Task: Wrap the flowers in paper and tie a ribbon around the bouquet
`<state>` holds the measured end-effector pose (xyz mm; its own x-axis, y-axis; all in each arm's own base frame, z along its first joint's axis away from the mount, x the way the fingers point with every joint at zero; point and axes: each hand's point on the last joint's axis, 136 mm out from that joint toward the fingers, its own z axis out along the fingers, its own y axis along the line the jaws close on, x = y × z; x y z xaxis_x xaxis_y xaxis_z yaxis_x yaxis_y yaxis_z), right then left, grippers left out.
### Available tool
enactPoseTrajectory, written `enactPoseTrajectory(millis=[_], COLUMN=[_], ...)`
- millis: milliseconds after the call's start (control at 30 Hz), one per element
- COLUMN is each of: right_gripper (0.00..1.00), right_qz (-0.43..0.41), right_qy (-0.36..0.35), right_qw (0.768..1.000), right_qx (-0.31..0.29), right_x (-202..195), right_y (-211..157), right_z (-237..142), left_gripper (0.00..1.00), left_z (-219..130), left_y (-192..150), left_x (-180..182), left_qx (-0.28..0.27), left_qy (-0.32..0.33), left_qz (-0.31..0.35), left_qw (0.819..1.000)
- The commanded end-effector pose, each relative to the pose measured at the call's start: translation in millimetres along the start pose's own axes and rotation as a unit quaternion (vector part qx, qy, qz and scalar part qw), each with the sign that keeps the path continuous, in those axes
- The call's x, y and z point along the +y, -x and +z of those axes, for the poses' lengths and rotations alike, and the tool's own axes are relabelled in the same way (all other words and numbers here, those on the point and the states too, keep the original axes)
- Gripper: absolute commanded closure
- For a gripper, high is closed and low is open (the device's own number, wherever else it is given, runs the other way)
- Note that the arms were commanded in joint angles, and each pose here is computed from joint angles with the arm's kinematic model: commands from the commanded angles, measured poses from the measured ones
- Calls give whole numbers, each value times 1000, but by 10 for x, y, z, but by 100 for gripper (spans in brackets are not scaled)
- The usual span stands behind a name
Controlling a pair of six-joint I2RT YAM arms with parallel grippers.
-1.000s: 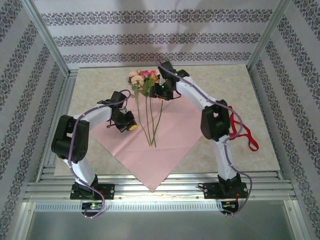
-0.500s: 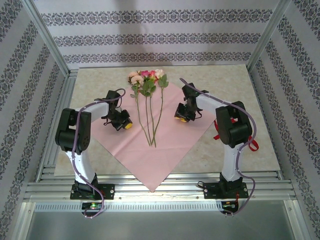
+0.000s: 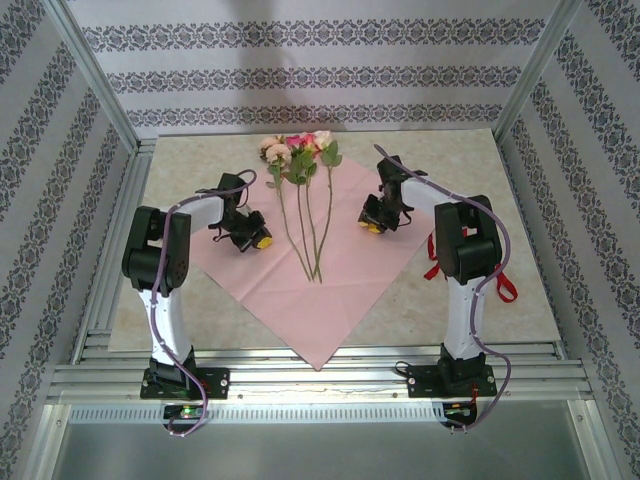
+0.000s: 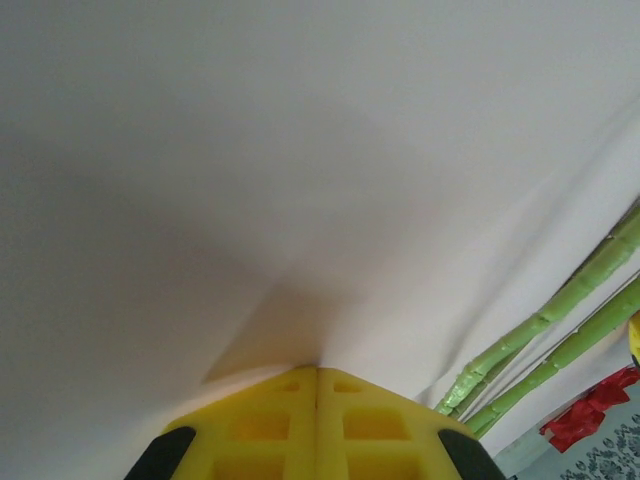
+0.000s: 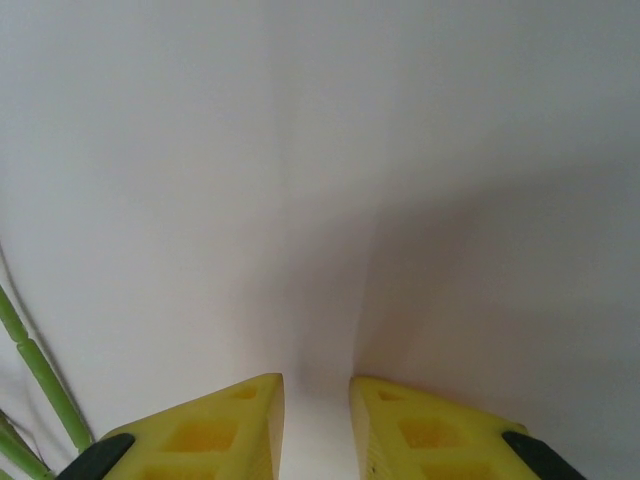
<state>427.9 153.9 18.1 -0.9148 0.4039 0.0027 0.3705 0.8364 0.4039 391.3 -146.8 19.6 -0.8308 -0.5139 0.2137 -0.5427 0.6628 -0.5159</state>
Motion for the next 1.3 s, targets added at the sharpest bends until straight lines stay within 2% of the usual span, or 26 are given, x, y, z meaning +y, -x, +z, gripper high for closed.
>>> enactPoseTrajectory(millis=[0, 167, 233, 300, 400, 467, 567, 633, 700, 900, 1100, 1167, 1267], right_gripper=[72, 65, 60, 54, 50, 54, 55, 57, 57, 52, 43, 41, 39], right_qz=[10, -30, -49, -70, -114, -170, -291, -383, -453, -594, -678, -691, -693], right_qy=[-31, -18, -13, -11, -23, -32, -35, -25, -15, 24, -5, -21, -44], right_qw=[999, 999, 998, 996, 989, 980, 952, 921, 890, 804, 733, 721, 718], right_qx=[17, -2, -31, -62, -93, -101, -90, -68, -44, 15, 48, 48, 48], right_x=[-188, 2, 107, 200, 318, 411, 590, 712, 788, 1024, 982, 987, 999], right_y=[31, 132, 194, 205, 43, -199, -761, -1260, -1695, -2710, -3202, -3252, -3237], right_z=[93, -53, -260, -507, -809, -909, -864, -749, -633, -332, -16, 76, 207], left_gripper=[96, 96, 95, 89, 82, 81, 84, 88, 92, 100, 100, 100, 100], left_z=[127, 125, 67, -55, -286, -399, -404, -330, -272, -289, -104, -80, -79], left_y=[159, 240, 259, 244, 132, -27, -354, -523, -599, -410, -339, -341, -347], left_x=[148, 81, 11, -86, -209, -226, -141, 5, 217, 579, 745, 782, 773], left_qx=[-15, -17, -28, -42, -63, -65, -43, -22, -9, -27, -7, -8, -9], left_qy=[40, 45, 37, 31, 21, 18, 1, -10, 5, 28, 48, 53, 46], left_qz=[6, 10, 13, 23, 33, 33, 21, 5, -3, -19, -26, -27, -31], left_qw=[999, 999, 999, 998, 997, 997, 999, 1000, 1000, 999, 998, 998, 998])
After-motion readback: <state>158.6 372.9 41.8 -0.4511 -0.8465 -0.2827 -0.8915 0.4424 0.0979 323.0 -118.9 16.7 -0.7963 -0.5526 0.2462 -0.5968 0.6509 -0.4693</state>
